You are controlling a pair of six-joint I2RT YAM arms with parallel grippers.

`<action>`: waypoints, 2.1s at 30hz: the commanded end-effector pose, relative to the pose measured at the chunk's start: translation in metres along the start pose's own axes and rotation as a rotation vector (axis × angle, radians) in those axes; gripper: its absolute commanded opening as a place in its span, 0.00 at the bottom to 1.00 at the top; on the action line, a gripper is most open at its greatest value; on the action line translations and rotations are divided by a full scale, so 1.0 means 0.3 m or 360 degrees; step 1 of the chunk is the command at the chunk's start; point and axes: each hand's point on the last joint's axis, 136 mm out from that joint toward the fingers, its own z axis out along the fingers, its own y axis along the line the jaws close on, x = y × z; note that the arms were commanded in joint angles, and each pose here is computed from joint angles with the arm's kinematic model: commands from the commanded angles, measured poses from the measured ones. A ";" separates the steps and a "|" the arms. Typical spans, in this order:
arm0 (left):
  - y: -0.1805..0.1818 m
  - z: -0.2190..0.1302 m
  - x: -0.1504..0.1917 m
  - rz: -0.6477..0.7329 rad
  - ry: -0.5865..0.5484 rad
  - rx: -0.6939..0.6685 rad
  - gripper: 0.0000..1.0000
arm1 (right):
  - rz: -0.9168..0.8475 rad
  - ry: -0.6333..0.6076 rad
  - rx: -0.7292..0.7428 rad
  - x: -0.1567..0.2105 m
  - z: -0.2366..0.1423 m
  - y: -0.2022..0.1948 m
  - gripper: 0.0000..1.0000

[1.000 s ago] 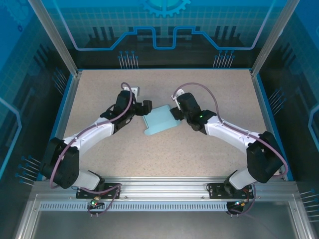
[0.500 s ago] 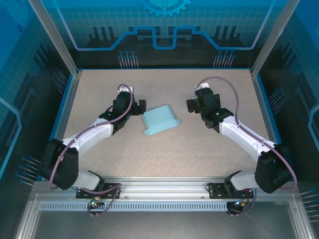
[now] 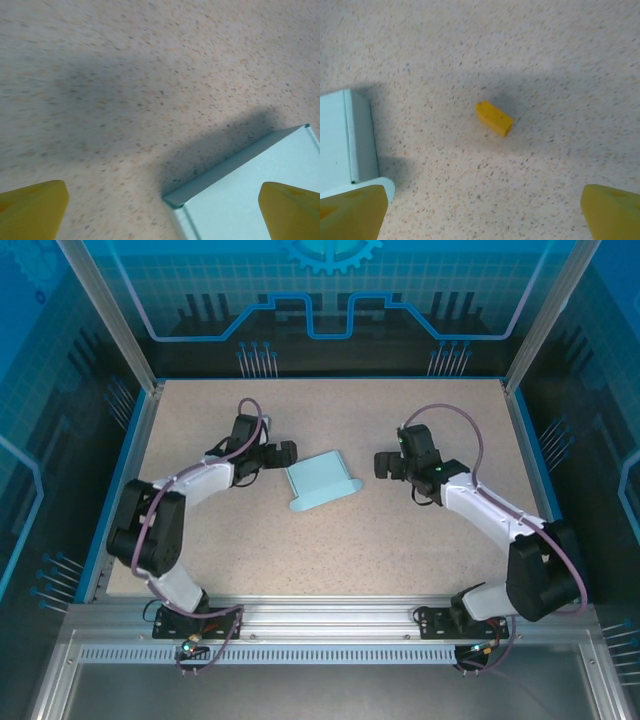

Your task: Fold the paper box

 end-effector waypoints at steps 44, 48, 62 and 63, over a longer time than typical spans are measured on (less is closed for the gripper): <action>-0.365 0.076 0.253 0.0105 0.0545 0.0756 0.62 | 0.0415 0.0645 -0.0938 0.321 0.081 0.207 0.65; -0.361 0.097 0.263 0.0093 0.0571 0.0741 0.57 | 0.0463 0.0640 -0.0978 0.324 0.098 0.212 0.59; -0.323 0.136 0.321 0.0037 0.0693 0.0664 0.35 | 0.0580 0.0610 -0.1133 0.307 0.145 0.250 0.41; -0.317 0.137 0.326 0.0026 0.0701 0.0658 0.34 | 0.0586 0.0606 -0.1148 0.304 0.145 0.255 0.39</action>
